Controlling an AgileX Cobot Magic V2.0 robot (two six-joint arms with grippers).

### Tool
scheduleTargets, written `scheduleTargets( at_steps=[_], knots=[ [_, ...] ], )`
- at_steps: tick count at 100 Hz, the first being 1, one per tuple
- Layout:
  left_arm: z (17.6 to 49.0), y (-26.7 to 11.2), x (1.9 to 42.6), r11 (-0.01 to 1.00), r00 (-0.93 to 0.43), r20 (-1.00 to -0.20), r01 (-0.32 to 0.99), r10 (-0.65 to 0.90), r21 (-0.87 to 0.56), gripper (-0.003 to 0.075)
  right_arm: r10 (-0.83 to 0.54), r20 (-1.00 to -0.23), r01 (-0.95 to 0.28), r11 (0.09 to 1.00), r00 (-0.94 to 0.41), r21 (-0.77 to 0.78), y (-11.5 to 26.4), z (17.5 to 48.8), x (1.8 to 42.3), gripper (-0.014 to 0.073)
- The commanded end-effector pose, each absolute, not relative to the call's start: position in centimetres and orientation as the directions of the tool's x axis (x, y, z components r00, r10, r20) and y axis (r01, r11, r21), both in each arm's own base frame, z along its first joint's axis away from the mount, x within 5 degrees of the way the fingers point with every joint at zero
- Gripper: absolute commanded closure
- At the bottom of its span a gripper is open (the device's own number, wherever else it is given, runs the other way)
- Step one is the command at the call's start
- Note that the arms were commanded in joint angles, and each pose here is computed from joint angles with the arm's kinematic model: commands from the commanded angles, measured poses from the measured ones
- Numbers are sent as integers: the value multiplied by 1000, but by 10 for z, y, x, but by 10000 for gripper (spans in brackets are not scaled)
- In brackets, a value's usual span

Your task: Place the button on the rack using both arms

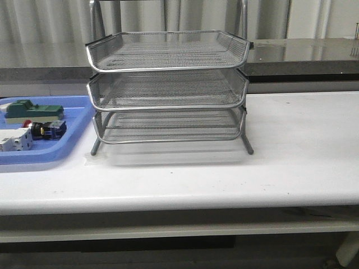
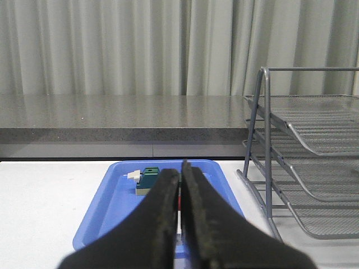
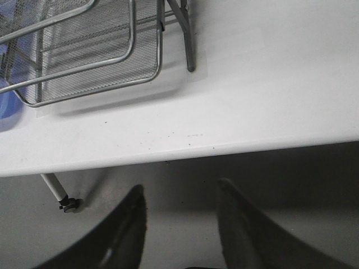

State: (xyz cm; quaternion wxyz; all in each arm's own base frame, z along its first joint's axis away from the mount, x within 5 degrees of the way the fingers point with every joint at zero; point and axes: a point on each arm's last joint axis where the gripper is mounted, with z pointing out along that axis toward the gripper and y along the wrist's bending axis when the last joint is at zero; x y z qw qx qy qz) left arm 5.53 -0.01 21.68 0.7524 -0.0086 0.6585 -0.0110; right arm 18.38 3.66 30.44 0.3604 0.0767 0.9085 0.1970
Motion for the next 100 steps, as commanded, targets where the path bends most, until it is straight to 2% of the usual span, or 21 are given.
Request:
scheduleTargets(
  at_steps=[1,13,43,72,100],
  knots=[
    [210,0,54,999,202,-979,11,-36,-34,716,340,-685,-15,890,-644,456,36,322,192,148],
    [210,0,54,999,202,-979,11,-36,-34,716,383,-688,-11,869,-616,494,37,321,202,150],
    [210,0,54,999,202,-979,11,-36,-34,716,473,-595,0,783,-649,622,49,293,245,150],
    [210,0,54,999,202,-979,11,-36,-34,716,487,-531,-20,724,-693,690,60,251,285,150],
    [210,0,54,999,202,-979,11,-36,-34,716,484,-476,-94,622,-734,777,74,230,322,150]
  ],
)
